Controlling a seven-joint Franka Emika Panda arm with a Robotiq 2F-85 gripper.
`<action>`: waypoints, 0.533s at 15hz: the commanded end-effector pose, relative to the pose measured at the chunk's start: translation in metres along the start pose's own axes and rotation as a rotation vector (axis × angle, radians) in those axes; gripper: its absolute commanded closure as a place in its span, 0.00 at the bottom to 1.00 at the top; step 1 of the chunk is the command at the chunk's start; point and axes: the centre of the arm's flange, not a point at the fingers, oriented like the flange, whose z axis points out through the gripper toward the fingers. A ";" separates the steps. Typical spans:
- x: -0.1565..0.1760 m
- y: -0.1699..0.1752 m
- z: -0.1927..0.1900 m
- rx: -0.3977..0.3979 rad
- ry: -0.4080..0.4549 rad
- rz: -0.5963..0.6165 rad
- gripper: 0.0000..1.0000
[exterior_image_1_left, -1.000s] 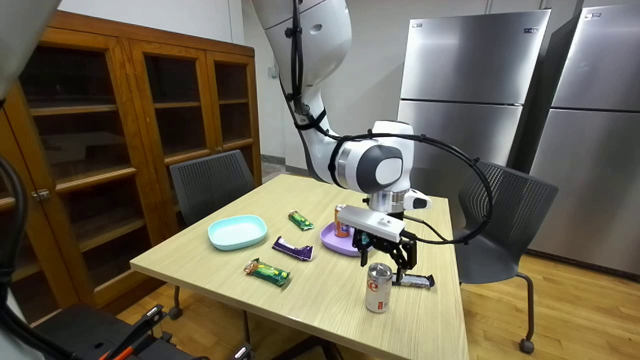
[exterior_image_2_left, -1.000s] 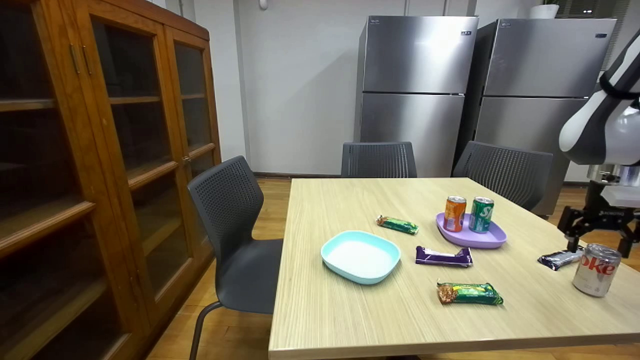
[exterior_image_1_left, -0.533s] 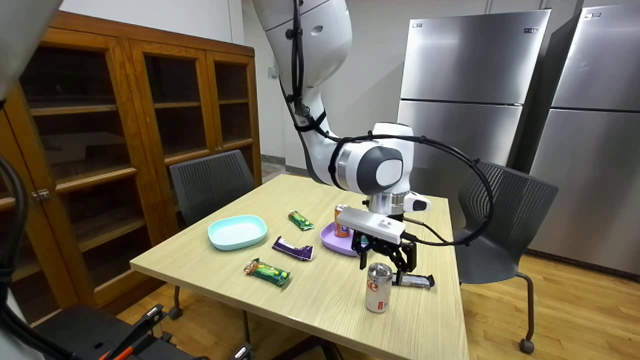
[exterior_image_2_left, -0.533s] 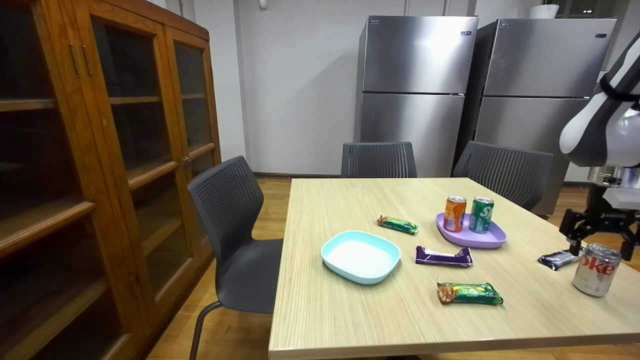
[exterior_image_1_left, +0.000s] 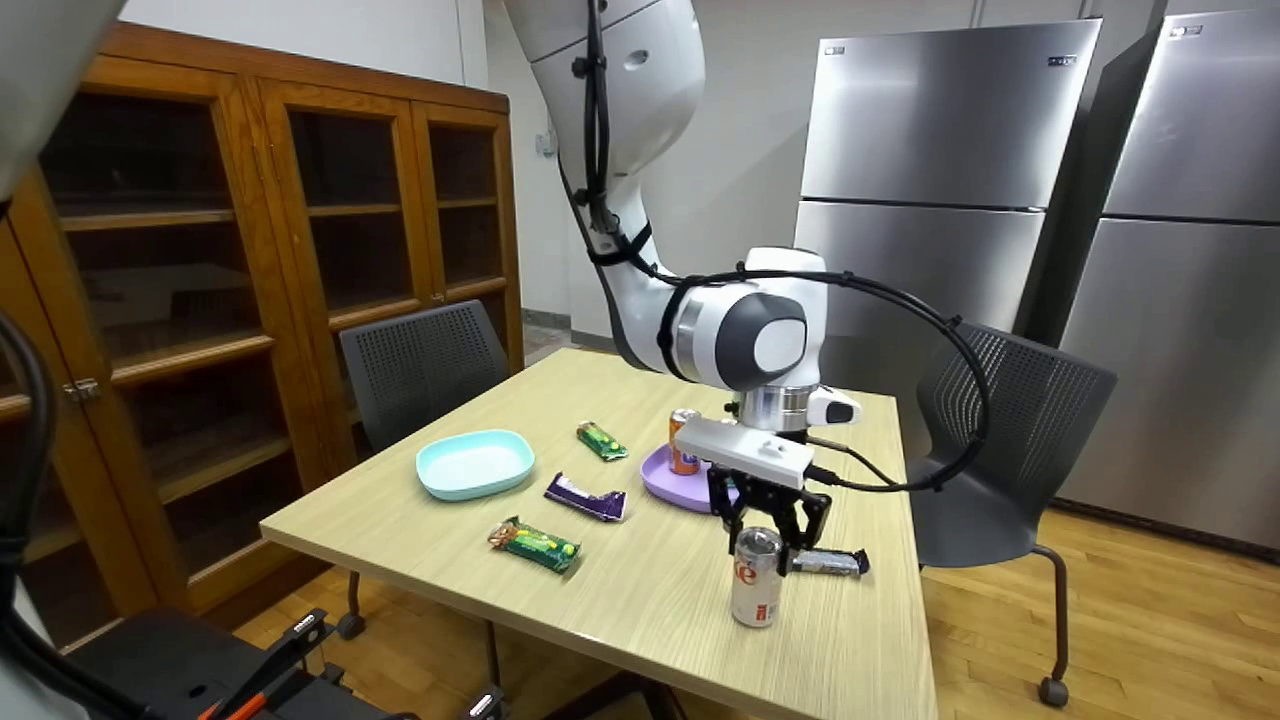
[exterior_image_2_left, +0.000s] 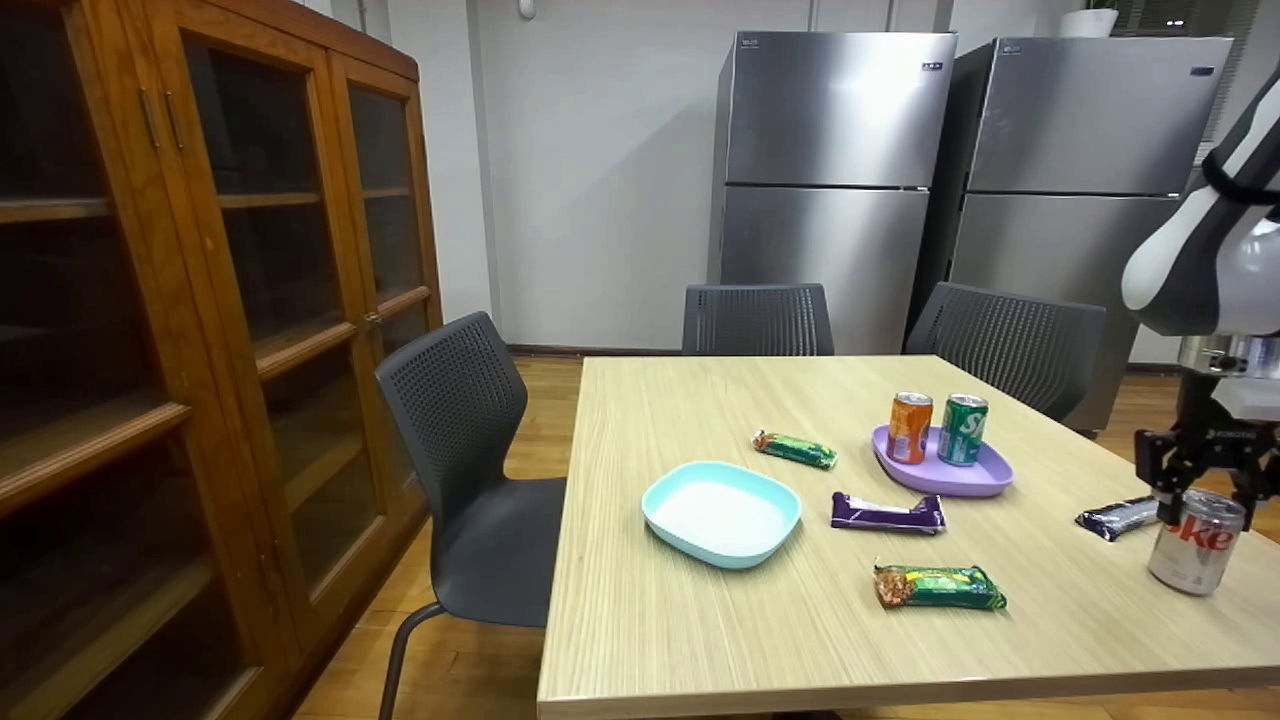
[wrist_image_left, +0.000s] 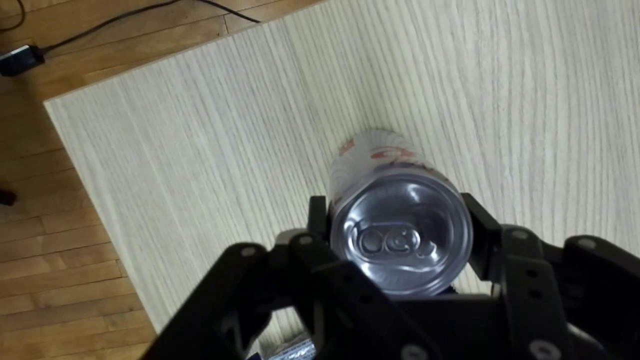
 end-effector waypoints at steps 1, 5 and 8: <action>-0.009 0.005 -0.028 -0.018 -0.034 -0.038 0.61; -0.014 0.000 -0.063 -0.030 -0.009 -0.056 0.61; -0.014 -0.012 -0.091 -0.040 0.023 -0.078 0.61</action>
